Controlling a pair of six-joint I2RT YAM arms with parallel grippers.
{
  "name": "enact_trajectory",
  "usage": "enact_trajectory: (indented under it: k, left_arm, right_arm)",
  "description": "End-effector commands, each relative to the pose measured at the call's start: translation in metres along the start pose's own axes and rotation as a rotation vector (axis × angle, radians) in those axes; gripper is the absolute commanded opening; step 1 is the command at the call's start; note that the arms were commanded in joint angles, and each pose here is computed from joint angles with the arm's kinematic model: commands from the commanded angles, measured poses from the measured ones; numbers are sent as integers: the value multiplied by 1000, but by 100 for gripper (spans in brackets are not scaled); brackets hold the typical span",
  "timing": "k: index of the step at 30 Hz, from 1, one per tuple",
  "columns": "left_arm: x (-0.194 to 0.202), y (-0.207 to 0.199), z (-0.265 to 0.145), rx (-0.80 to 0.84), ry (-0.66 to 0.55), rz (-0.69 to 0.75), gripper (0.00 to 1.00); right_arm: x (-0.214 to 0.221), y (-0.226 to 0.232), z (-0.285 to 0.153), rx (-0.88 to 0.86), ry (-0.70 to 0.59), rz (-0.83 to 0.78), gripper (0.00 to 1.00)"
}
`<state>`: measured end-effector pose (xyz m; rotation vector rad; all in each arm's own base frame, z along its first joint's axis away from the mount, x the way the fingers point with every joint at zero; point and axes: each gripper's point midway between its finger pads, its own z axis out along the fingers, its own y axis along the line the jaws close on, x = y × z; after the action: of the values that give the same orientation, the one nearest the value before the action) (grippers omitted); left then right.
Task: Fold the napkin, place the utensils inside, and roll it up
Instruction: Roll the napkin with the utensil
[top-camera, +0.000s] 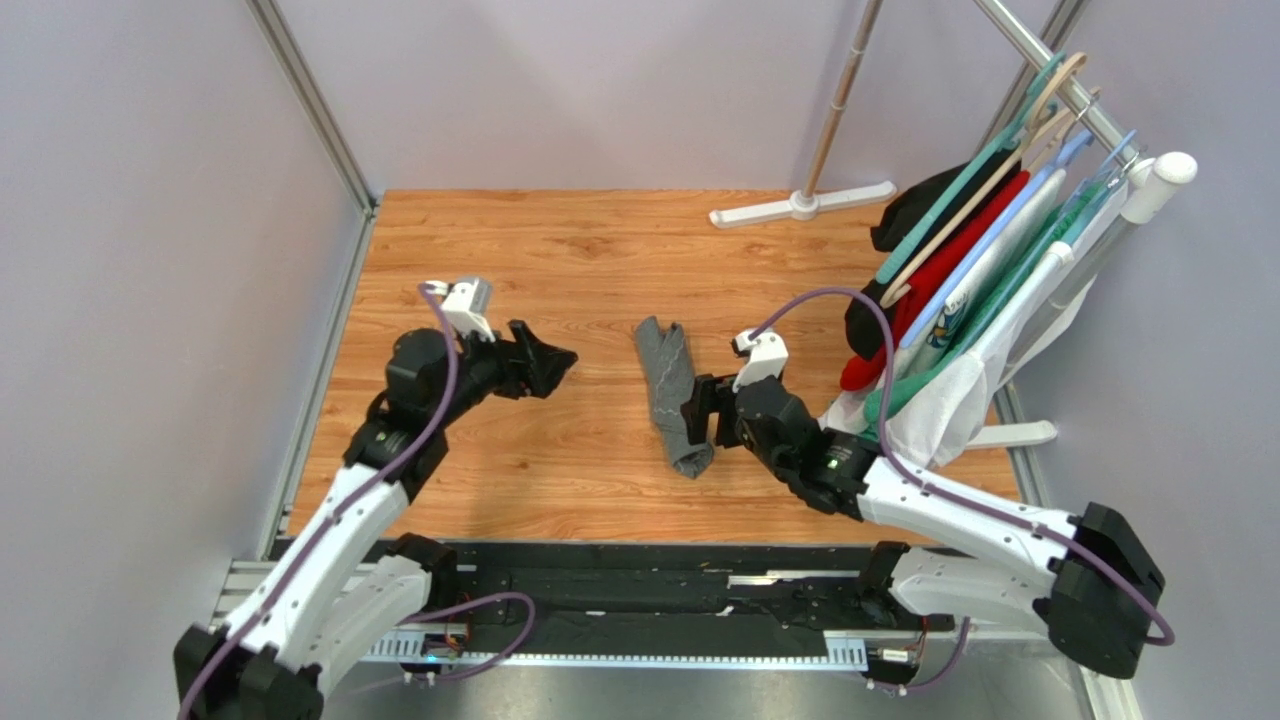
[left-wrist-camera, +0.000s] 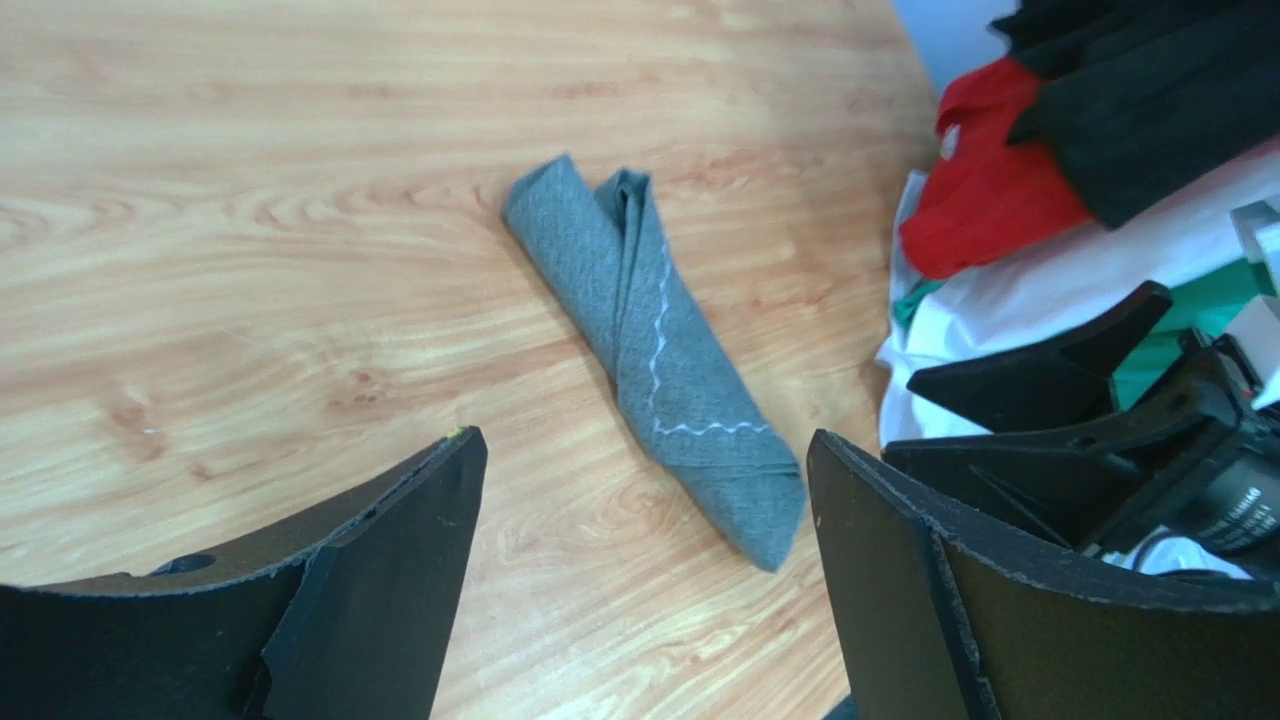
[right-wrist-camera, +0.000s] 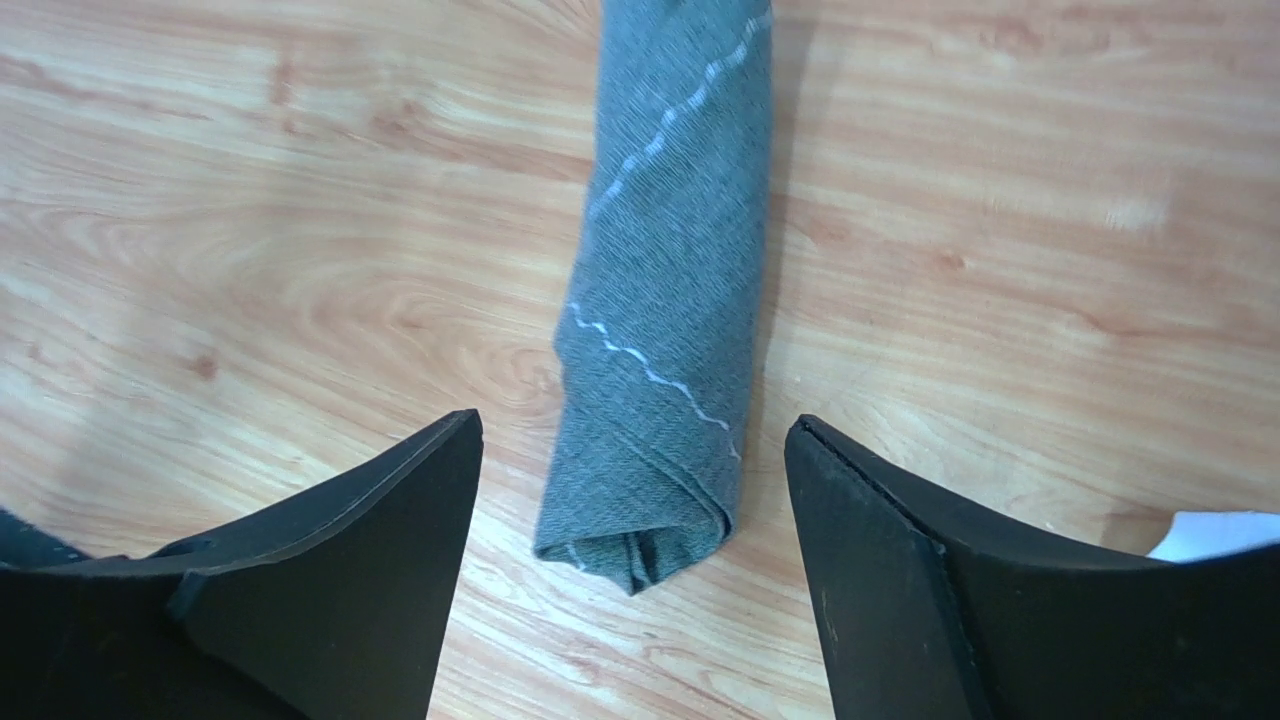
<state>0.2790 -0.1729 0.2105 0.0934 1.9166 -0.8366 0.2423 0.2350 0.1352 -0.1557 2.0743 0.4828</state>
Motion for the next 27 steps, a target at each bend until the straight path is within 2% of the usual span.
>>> enact_trajectory:
  k: [1,3,4,6,9,11,15,27]
  left_arm:
    - [-28,-11,-56,-89,-59,58,90]
    - [-47,-24,-82,-78,-130,102,93]
    - [-40,-22,-91,-100,-106,108,94]
    - [-51,-23,-114,-135,-151,157,97]
    - [-45,-11,-132,-209,-145,218,99]
    - [-36,-3,-135,-235,-123,245,99]
    - [-35,1,-143,-257,-155,229,99]
    - [-38,-1,-151,-256,-191,231,99]
  right_arm:
    - [-44,-3,-29,29,-129,-29,80]
    - [-49,-8,-40,32,-150,-24,82]
    - [-58,-9,-51,18,-183,-9,83]
    - [-60,-14,-60,17,-193,-20,84]
    - [-67,-20,-76,9,-223,-14,86]
    - [-69,-24,-86,-9,-253,-8,88]
    - [-65,-40,-95,18,-288,20,91]
    - [-63,-54,-105,59,-304,34,92]
